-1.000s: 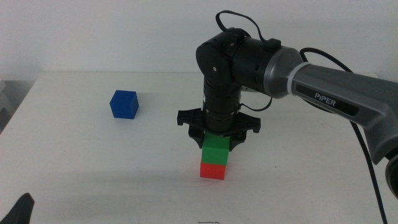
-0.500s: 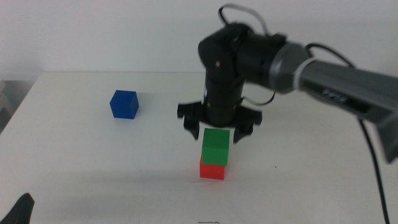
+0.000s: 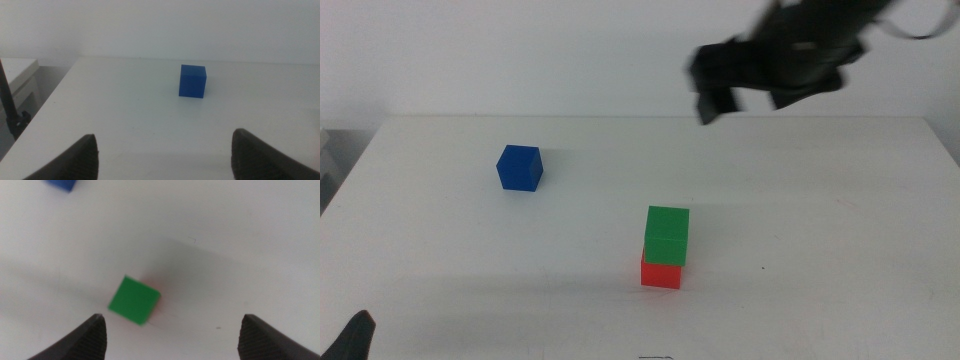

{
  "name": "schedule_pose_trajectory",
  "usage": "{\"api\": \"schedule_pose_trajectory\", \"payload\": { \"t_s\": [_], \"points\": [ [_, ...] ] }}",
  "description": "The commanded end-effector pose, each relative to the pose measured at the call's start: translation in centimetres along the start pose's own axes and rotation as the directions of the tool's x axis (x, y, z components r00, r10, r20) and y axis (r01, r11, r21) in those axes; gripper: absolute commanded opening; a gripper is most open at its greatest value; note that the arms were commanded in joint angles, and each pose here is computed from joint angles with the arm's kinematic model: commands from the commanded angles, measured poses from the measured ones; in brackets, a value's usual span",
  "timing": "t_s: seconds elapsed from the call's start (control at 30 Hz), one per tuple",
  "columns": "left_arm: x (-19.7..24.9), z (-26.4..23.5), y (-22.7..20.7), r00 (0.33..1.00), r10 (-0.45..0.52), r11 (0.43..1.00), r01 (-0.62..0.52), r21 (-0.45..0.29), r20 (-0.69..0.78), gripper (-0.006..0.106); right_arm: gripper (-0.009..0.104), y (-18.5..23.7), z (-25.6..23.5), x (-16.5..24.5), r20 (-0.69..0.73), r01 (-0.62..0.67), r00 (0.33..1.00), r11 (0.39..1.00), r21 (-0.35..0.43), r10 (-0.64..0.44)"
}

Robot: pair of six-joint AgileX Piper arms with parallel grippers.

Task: Stack red cubes first, then green, then blue cubes in a specific spot.

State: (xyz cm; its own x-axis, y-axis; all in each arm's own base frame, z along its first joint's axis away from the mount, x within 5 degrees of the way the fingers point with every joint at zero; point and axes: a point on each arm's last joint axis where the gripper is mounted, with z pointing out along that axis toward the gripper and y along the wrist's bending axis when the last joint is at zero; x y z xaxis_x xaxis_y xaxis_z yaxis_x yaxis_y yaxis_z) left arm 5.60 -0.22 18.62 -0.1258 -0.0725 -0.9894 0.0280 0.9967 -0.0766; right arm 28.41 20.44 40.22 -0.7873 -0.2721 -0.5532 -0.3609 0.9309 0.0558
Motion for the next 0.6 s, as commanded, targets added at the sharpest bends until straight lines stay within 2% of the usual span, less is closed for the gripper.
{"api": "schedule_pose_trajectory", "payload": {
  "t_s": [0.0, 0.13, 0.23, 0.43, 0.57],
  "points": [
    [-0.9, -0.2, -0.1, 0.995, -0.013, 1.000, 0.012, 0.011, 0.097, 0.088, 0.068, -1.4, -4.9, 1.1, 0.168, 0.133, 0.978, 0.990, -0.050, -0.123],
    [-0.9, -0.2, -0.1, 0.995, -0.013, 1.000, 0.012, 0.011, 0.097, 0.088, 0.068, -2.6, -8.3, 5.3, 0.315, 0.323, 0.905, 0.943, -0.077, -0.285],
    [-0.9, -0.2, -0.1, 0.995, -0.013, 1.000, 0.012, 0.011, 0.097, 0.088, 0.068, -3.2, -10.6, 8.6, 0.411, 0.397, 0.847, 0.915, -0.070, -0.336],
    [-0.9, -0.2, -0.1, 0.995, -0.013, 1.000, 0.012, 0.011, 0.097, 0.088, 0.068, -4.5, -14.0, 13.4, 0.567, 0.406, 0.759, 0.913, -0.029, -0.319],
    [-0.9, -0.2, -0.1, 0.995, -0.013, 1.000, 0.012, 0.011, 0.097, 0.088, 0.068, -4.9, -14.8, 14.9, 0.600, 0.401, 0.738, 0.916, -0.021, -0.309]
  ]
}}
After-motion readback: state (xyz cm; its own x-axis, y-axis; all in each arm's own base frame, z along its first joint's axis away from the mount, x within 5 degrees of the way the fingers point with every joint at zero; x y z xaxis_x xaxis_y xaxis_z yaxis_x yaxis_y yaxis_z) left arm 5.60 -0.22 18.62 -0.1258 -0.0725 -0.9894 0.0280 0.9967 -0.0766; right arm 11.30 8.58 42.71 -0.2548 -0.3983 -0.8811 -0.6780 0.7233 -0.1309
